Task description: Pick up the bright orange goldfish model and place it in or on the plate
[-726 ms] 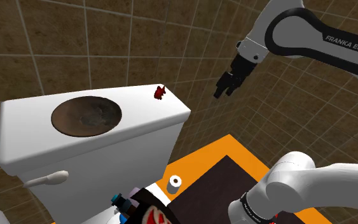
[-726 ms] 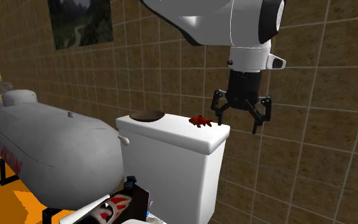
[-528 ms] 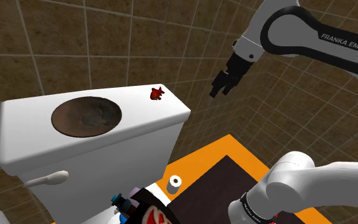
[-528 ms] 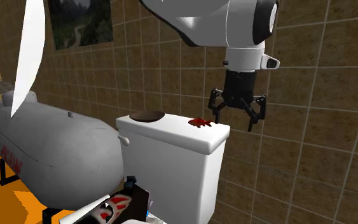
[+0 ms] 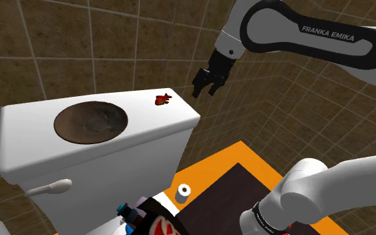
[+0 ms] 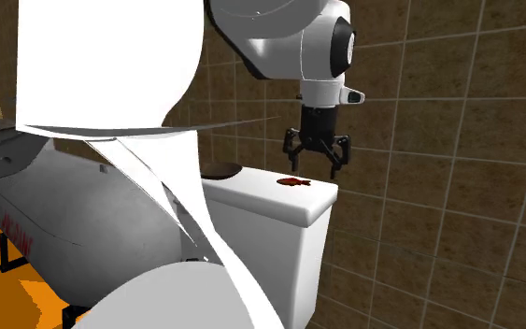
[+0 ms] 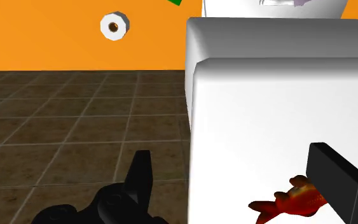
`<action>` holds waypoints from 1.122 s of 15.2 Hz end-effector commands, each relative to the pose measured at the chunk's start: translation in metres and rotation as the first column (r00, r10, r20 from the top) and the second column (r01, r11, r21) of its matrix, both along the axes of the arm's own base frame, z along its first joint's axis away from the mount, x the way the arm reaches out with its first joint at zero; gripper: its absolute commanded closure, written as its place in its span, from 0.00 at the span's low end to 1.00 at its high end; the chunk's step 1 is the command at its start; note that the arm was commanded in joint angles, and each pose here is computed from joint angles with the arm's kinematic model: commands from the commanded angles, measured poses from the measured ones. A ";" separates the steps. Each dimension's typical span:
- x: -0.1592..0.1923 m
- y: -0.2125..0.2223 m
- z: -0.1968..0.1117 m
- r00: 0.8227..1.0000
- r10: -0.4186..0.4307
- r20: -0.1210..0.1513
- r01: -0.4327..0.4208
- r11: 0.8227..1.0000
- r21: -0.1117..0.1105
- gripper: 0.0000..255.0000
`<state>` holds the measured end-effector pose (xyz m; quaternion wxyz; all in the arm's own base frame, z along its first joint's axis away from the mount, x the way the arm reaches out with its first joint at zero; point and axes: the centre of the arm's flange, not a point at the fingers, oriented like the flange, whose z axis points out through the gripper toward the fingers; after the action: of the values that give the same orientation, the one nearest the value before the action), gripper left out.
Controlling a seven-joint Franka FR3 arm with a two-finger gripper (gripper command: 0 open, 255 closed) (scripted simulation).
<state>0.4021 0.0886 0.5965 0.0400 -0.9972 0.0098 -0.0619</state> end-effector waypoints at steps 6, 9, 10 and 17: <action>0.058 0.071 -0.007 1.000 -0.003 0.009 0.003 1.000 -0.004 0.00; 0.075 0.091 -0.014 1.000 -0.004 0.011 0.004 1.000 -0.006 0.00; 0.076 0.092 -0.019 1.000 -0.004 0.011 0.004 1.000 -0.006 0.00; 0.080 0.094 -0.048 1.000 -0.004 0.011 0.004 1.000 -0.006 0.00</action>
<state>0.4818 0.1821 0.5511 0.0370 -0.9970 0.0116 -0.0675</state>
